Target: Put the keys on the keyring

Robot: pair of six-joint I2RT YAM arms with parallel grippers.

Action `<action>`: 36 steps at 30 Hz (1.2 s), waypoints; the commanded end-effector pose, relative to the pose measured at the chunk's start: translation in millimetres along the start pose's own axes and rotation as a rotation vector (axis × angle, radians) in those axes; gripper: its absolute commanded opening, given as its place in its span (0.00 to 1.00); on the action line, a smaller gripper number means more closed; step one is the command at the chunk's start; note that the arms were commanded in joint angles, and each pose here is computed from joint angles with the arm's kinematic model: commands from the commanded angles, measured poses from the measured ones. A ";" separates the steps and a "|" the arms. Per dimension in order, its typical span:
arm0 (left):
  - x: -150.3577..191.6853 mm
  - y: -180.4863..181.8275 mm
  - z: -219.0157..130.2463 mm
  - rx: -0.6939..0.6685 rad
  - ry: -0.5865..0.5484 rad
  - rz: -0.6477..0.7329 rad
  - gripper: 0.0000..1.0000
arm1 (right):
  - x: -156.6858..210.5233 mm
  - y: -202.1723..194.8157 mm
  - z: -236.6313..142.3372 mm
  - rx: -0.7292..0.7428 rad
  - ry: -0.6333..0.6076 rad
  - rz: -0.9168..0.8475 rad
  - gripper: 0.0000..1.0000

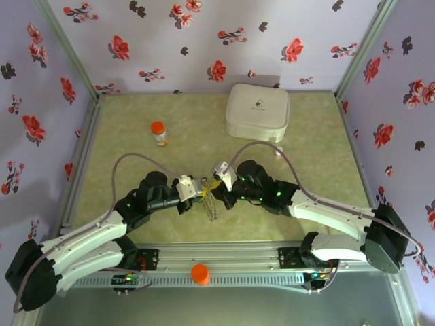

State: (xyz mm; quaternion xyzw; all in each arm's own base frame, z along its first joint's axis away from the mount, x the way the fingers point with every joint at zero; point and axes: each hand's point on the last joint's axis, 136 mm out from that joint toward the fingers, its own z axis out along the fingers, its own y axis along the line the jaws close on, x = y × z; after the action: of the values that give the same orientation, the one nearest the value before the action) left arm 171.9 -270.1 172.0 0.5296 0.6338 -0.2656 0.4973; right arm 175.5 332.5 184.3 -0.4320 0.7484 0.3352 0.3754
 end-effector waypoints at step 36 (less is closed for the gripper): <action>-27.2 0.4 -11.0 -0.093 -0.147 0.220 0.00 | -16.2 -24.1 7.5 0.113 -0.008 0.142 0.00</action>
State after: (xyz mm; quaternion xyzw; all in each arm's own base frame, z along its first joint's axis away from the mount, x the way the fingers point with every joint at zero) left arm 177.8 -262.1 175.4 0.5500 0.5897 -0.1917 0.5595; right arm 183.3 339.5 180.4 -0.3911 0.7820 0.3385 0.3478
